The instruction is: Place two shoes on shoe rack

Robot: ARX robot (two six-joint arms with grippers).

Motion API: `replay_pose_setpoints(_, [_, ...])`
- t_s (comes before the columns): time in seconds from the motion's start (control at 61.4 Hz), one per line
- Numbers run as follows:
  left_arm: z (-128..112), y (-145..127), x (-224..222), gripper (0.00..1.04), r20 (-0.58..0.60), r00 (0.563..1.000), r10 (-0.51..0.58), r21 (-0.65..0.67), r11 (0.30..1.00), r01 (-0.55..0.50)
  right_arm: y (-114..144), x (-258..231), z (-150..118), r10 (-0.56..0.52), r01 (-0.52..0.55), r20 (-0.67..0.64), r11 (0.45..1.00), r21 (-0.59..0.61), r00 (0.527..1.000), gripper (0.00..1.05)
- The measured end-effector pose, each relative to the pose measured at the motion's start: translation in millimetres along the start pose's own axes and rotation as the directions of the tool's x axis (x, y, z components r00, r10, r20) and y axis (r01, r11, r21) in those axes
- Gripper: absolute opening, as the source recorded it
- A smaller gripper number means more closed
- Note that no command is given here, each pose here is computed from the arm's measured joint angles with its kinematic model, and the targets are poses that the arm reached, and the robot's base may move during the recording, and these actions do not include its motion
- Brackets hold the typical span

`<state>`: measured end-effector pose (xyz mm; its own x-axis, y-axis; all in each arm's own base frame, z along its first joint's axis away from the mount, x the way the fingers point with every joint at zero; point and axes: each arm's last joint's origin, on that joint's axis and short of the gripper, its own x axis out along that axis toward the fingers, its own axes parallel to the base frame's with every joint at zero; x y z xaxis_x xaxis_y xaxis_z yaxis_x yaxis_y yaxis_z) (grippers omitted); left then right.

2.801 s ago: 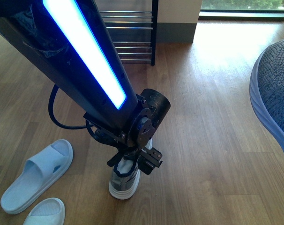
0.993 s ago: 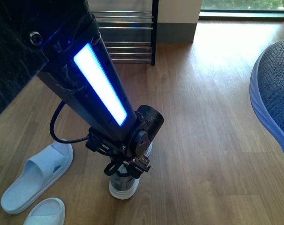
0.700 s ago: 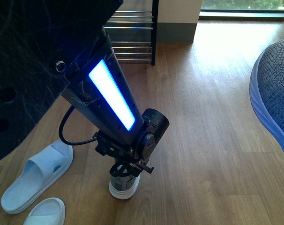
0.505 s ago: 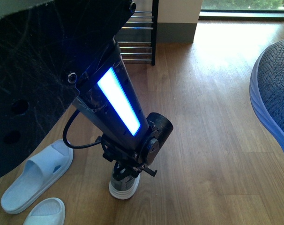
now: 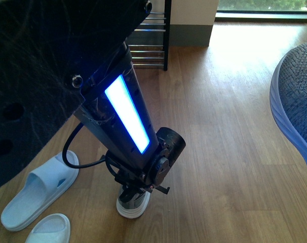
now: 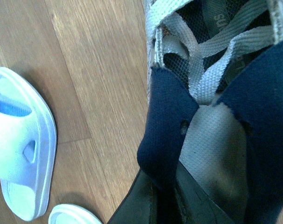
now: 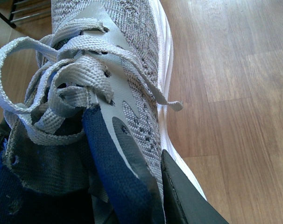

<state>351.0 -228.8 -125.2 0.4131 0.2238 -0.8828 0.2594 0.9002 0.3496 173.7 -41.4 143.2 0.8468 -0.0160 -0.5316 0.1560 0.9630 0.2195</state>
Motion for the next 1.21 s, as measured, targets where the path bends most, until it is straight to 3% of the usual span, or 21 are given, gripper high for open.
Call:
replay_pose_setpoints(0.277, [-3, 34, -42, 0.02, 0.074, 0.997, 0.002, -0.108, 0.994, 0.006, 0, 0, 0, 0.000, 0.000, 0.000, 1.000, 0.000, 1.000, 0.01])
replay_pose_setpoints(0.586, [22, 91, -156, 0.02, 0.373, 0.927, 0.034, -0.263, 0.962, 0.070, 0, 0, 0, 0.000, 0.000, 0.000, 1.000, 0.000, 1.000, 0.01])
replay_pose_setpoints(0.765, [-2, 121, -184, 0.02, 0.392, 0.917, 0.077, -0.357, 0.931, 0.074, 0, 0, 0, 0.000, 0.000, 0.000, 1.000, 0.000, 1.000, 0.01])
replay_pose_setpoints(0.961, [-31, 158, -221, 0.02, 0.419, 0.887, 0.195, -0.498, 0.866, 0.045, 0, 0, 0, 0.000, 0.000, 0.000, 1.000, 0.000, 1.000, 0.01])
replay_pose_setpoints(1.205, [-57, 190, -278, 0.02, 0.525, 0.824, 0.211, -0.552, 0.822, 0.141, 0, 0, 0, 0.000, 0.000, 0.000, 1.000, 0.000, 1.000, 0.01])
